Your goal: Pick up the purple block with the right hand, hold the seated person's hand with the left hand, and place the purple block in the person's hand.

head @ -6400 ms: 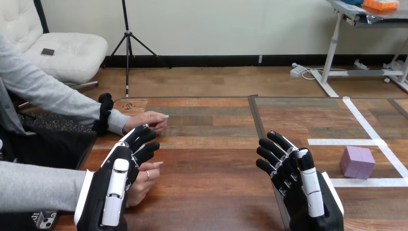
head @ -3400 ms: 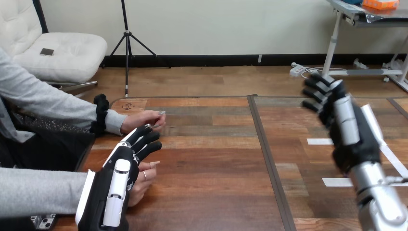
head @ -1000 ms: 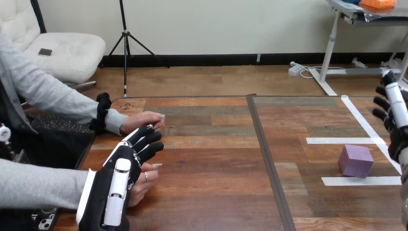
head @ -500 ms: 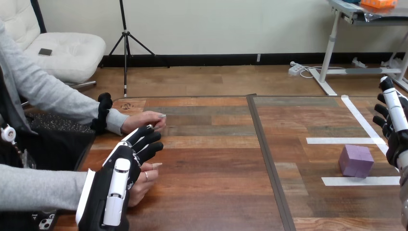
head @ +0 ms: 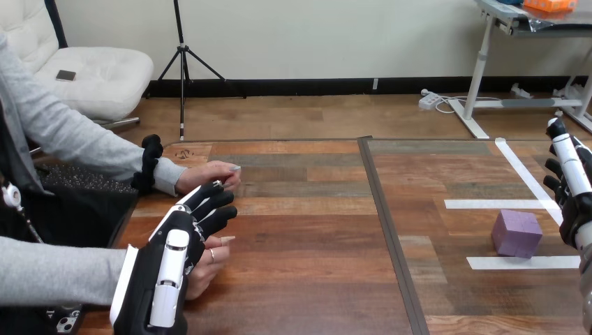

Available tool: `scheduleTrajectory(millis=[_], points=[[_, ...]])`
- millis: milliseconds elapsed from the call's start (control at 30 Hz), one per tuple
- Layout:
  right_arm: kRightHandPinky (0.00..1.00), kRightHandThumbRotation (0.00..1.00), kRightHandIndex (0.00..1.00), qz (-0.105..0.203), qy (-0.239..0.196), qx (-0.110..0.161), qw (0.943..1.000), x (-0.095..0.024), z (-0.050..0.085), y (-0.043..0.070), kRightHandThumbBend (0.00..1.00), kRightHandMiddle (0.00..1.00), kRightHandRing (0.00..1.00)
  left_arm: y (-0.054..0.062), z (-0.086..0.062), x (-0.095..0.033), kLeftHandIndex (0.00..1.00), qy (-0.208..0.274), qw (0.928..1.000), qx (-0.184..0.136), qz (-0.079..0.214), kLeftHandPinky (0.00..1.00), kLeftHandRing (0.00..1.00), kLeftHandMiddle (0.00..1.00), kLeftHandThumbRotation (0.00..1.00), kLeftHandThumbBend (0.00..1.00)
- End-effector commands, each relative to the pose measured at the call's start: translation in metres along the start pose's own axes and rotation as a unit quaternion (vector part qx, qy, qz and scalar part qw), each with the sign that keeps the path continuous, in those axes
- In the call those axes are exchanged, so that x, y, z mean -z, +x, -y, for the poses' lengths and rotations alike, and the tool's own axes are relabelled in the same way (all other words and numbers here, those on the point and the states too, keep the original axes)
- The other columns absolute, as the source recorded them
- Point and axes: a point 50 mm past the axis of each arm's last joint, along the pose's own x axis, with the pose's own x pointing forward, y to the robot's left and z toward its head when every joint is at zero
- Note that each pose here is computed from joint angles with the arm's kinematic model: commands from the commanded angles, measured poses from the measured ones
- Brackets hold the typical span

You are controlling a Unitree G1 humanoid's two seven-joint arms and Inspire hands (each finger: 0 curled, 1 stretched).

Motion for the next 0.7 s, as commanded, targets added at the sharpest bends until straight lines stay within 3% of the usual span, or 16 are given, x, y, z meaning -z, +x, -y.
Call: scheduleTrajectory(millis=[0, 167, 267, 367, 500, 567, 667], points=[[0.95, 0.69, 0.91, 0.020, -0.014, -0.001, 0.9997, -0.012, 0.002, 0.003, 0.64, 0.93, 0.94, 0.017, 0.006, -0.011, 0.80, -0.011, 0.9989, 0.004, 0.046, 0.82, 0.78, 0.80, 1.00, 0.35], [0.96, 0.70, 0.92, 0.011, -0.018, -0.005, 0.9998, -0.006, 0.002, 0.001, 0.62, 0.94, 0.95, 0.017, 0.006, -0.011, 0.80, -0.010, 0.9989, 0.004, 0.046, 0.82, 0.78, 0.80, 1.00, 0.34], [0.97, 0.68, 0.92, 0.006, 0.003, -0.003, 1.0000, -0.002, 0.001, 0.000, 0.61, 0.94, 0.95, 0.017, 0.006, -0.011, 0.80, -0.009, 0.9988, 0.005, 0.049, 0.82, 0.78, 0.80, 1.00, 0.33], [0.96, 0.68, 0.91, -0.004, -0.019, -0.003, 0.9998, 0.002, 0.001, -0.001, 0.61, 0.94, 0.95, 0.017, 0.006, -0.012, 0.80, -0.009, 0.9988, 0.005, 0.048, 0.82, 0.78, 0.79, 1.00, 0.32], [0.98, 0.68, 0.91, -0.017, 0.000, -0.006, 0.9998, 0.008, 0.000, -0.003, 0.60, 0.94, 0.96, 0.017, 0.005, -0.011, 0.79, -0.009, 0.9986, 0.006, 0.052, 0.82, 0.78, 0.79, 1.00, 0.32], [0.99, 0.67, 0.91, -0.033, -0.023, -0.015, 0.9991, 0.020, -0.004, -0.007, 0.59, 0.95, 0.97, 0.017, 0.006, -0.011, 0.79, -0.011, 0.9986, 0.008, 0.052, 0.81, 0.78, 0.79, 1.00, 0.32], [0.98, 0.67, 0.91, -0.043, -0.045, -0.024, 0.9978, 0.026, -0.007, -0.009, 0.63, 0.95, 0.96, 0.017, 0.006, -0.011, 0.79, -0.013, 0.9986, 0.007, 0.050, 0.82, 0.78, 0.79, 1.00, 0.33]])
